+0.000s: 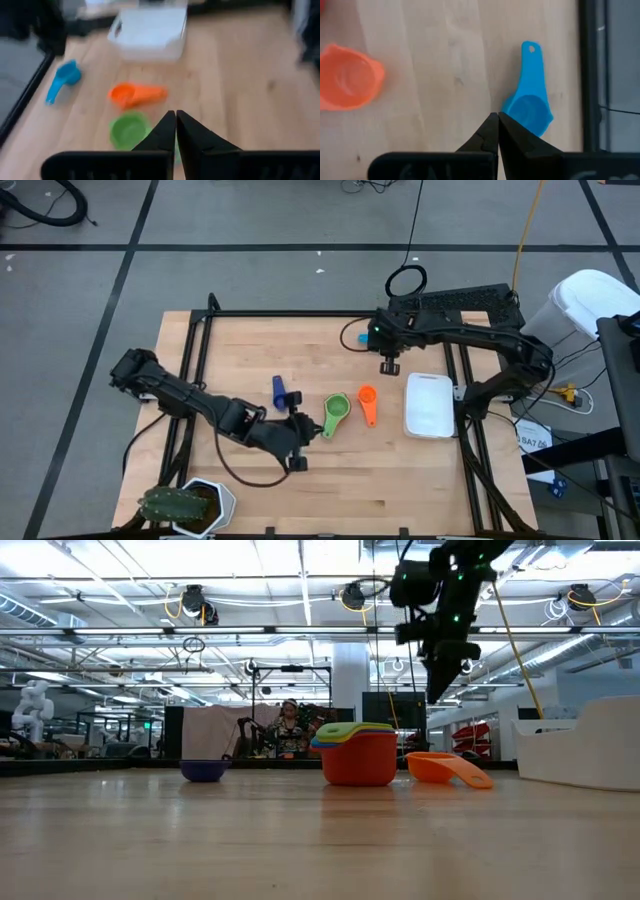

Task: Nest measuring cups in basket
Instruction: Stack the light blue measuring cup on top of the green measuring cup

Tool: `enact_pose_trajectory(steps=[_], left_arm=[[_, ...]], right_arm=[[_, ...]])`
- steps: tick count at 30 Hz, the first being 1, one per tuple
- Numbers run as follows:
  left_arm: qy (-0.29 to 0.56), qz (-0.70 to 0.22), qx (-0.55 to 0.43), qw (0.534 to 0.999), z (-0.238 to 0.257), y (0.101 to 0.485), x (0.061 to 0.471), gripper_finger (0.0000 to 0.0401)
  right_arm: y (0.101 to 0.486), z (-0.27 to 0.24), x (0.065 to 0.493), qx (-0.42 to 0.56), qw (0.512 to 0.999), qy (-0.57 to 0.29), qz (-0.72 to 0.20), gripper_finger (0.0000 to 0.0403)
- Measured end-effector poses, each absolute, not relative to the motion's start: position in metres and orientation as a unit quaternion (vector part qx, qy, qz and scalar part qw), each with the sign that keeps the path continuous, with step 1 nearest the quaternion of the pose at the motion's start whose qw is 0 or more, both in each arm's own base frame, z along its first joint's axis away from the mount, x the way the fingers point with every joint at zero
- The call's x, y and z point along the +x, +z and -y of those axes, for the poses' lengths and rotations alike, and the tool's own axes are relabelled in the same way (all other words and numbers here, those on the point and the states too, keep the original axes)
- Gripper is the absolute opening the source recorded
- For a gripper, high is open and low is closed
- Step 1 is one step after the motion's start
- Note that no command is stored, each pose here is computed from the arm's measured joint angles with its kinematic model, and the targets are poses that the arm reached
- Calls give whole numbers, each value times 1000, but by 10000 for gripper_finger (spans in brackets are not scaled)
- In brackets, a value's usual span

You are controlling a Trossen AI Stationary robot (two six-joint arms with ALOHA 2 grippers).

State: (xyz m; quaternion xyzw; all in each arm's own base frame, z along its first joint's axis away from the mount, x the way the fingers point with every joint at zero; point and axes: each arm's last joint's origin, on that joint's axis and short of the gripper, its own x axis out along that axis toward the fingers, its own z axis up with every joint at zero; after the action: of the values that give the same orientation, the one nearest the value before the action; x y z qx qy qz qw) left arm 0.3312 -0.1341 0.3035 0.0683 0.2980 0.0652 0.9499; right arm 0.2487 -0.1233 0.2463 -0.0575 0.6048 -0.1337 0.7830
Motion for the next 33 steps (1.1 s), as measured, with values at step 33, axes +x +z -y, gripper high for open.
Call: enact_pose_trajectory(steps=[33], left_arm=[[64, -191, 68, 977, 113, 280, 313, 37]], right_arm=[[226, 142, 239, -63, 743, -86, -660, 110]])
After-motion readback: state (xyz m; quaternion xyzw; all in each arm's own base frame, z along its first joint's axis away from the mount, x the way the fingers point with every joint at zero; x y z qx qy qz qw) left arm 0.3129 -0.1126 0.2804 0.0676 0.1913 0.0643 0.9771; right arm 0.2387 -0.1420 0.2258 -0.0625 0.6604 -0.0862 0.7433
